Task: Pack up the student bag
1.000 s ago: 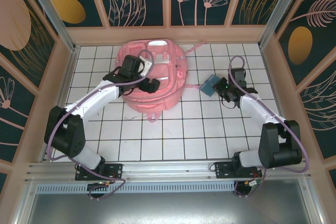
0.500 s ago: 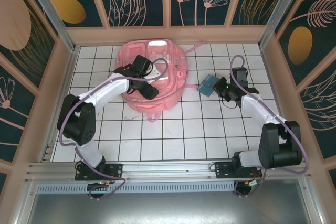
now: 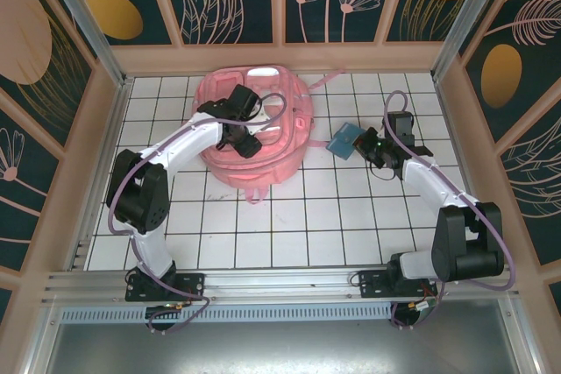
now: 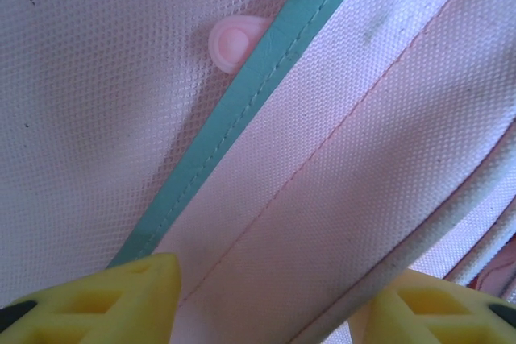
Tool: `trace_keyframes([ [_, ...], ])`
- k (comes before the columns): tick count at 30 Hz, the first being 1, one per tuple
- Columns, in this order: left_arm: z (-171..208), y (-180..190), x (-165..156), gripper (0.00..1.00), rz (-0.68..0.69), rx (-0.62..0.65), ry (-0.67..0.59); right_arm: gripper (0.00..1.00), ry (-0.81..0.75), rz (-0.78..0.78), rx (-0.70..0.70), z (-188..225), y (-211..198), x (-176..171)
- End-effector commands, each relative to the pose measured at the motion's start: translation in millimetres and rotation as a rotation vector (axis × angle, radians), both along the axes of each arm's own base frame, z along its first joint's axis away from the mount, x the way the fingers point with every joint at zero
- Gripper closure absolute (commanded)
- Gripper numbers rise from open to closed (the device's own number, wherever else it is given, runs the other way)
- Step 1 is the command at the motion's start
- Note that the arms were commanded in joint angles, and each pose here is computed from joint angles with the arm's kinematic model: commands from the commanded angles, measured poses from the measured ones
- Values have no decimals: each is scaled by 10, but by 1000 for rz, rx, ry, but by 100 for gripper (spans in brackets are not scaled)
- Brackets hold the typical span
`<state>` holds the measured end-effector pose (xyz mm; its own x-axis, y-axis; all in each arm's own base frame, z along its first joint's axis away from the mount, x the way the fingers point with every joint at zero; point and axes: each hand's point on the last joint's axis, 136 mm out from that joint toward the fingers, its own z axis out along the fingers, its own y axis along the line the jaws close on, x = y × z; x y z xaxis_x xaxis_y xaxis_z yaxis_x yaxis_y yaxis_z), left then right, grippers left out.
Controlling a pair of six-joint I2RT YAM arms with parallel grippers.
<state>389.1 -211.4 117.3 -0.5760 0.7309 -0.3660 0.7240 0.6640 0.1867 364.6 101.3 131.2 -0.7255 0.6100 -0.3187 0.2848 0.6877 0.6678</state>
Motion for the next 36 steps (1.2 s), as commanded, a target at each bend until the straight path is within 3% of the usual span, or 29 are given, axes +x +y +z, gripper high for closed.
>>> trace_keyframes([
  [1, 333, 33, 122, 45, 1, -6, -87, 100, -85, 14, 27, 262, 31, 113],
  [12, 550, -10, 250, 58, 2, -33, -159, 100, -117, 85, 68, 403, 185, 118],
  [16, 579, -35, 329, 69, 29, -55, -194, 100, -150, 175, 117, 515, 418, 91],
  [23, 791, -150, 449, 99, 79, -170, -271, 100, -173, 355, 191, 686, 1121, -59],
  [29, 1179, -388, 472, 100, 64, -360, -332, 100, -167, 423, 225, 733, 1491, -146],
  [36, 1602, -804, 399, 100, -4, -629, -309, 100, -116, 397, 187, 649, 1627, -55],
])
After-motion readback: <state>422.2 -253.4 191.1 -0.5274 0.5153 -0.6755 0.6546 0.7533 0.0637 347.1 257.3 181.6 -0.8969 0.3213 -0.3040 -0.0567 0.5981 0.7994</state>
